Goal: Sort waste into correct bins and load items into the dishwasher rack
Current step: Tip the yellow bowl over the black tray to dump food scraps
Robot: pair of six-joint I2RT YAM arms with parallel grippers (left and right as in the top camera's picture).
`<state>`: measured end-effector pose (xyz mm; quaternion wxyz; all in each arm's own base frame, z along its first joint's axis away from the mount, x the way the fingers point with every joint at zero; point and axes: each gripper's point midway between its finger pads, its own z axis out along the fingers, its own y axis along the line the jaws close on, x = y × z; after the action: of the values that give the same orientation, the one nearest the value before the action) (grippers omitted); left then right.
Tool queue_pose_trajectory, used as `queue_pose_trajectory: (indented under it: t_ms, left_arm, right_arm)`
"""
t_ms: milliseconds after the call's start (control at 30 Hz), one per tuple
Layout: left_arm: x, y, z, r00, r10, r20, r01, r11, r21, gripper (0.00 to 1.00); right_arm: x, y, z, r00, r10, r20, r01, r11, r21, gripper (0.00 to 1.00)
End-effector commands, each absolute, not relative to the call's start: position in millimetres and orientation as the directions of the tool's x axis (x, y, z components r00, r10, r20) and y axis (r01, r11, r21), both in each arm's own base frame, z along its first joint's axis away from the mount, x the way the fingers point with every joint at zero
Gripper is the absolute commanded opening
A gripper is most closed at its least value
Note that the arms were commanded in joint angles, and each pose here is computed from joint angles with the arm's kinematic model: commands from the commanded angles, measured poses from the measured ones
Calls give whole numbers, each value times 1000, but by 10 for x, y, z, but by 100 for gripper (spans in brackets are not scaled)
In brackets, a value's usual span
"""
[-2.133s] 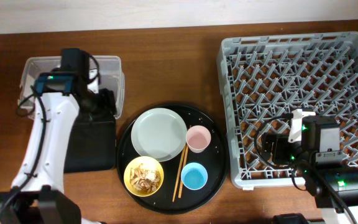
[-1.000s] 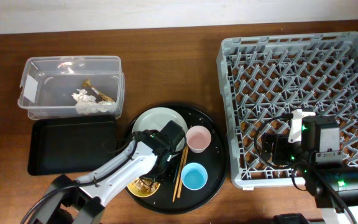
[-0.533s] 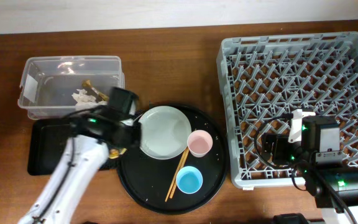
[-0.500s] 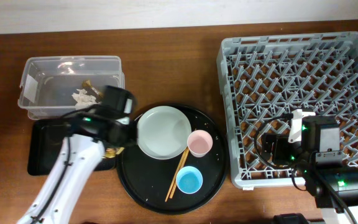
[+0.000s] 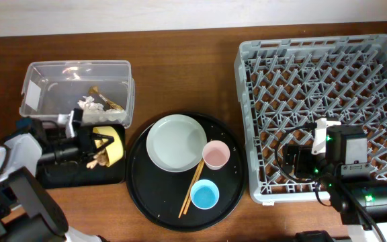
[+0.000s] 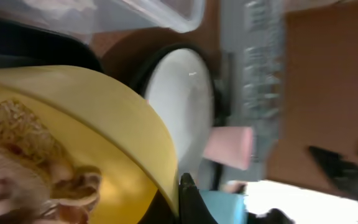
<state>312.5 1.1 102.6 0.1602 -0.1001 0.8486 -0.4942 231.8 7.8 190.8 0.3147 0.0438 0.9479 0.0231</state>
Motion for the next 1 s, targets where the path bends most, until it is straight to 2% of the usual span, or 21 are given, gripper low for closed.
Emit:
queue_pose_trajectory:
  t_ms: [0, 200, 267, 667, 700, 733, 767, 800, 833, 867, 900, 933, 967]
  left_arm:
    - [3212, 147, 1234, -871, -455, -183, 44, 299, -953, 0]
    - [3218, 450, 1611, -774, -627, -92, 50, 84, -995, 0]
    - [3209, 530, 1677, -750, -658, -65, 49, 43, -998, 0]
    - [3173, 597, 1692, -732, -680, 46, -32, -33, -999, 0]
    - [3182, 606, 1687, -733, -680, 2, 0, -3, -1000, 0]
    - [3203, 627, 1592, -729, -644, -232, 146, 185, -972, 0]
    - [3184, 625, 1459, -748, -605, -272, 136, 262, -955, 0]
    - [3171, 624, 1399, -759, -590, -274, 119, 287, -950, 0]
    - [3170, 623, 1398, -765, -606, -217, 73, 252, -965, 0]
    - [3168, 619, 1406, -767, -640, -54, -52, 146, -988, 0]
    - [3189, 619, 1530, -749, -662, 12, -59, 49, -997, 0]
    - [3212, 631, 1692, -733, -680, -32, 26, 19, -999, 0]
    - [3224, 644, 1691, -726, -674, -134, 100, 90, -991, 0]
  right_arm:
    - [2338, 68, 1974, -788, 106, -607, 75, 994, 77, 99]
    - [2338, 69, 1974, -788, 106, -607, 75, 994, 77, 99]
    - [2338, 69, 1974, -788, 106, -607, 75, 994, 77, 99]
    - [2339, 68, 1974, -787, 106, -607, 75, 994, 77, 99]
    - [2339, 68, 1974, -787, 106, -607, 75, 994, 77, 99]
    - [2339, 68, 1974, -787, 106, -607, 75, 994, 77, 99]
    - [2338, 68, 1974, -788, 106, -607, 75, 994, 77, 99]
    - [2338, 68, 1974, -788, 106, -607, 75, 994, 77, 99]
    - [2339, 68, 1974, -787, 106, -607, 75, 994, 77, 99]
    - [2339, 68, 1974, -787, 106, -607, 75, 994, 77, 99]
    - [2338, 68, 1974, -788, 106, -607, 75, 994, 77, 99]
    - [2337, 68, 1973, -788, 106, -606, 75, 994, 77, 99]
    - [2333, 68, 1970, -789, 106, -605, 75, 994, 77, 99]
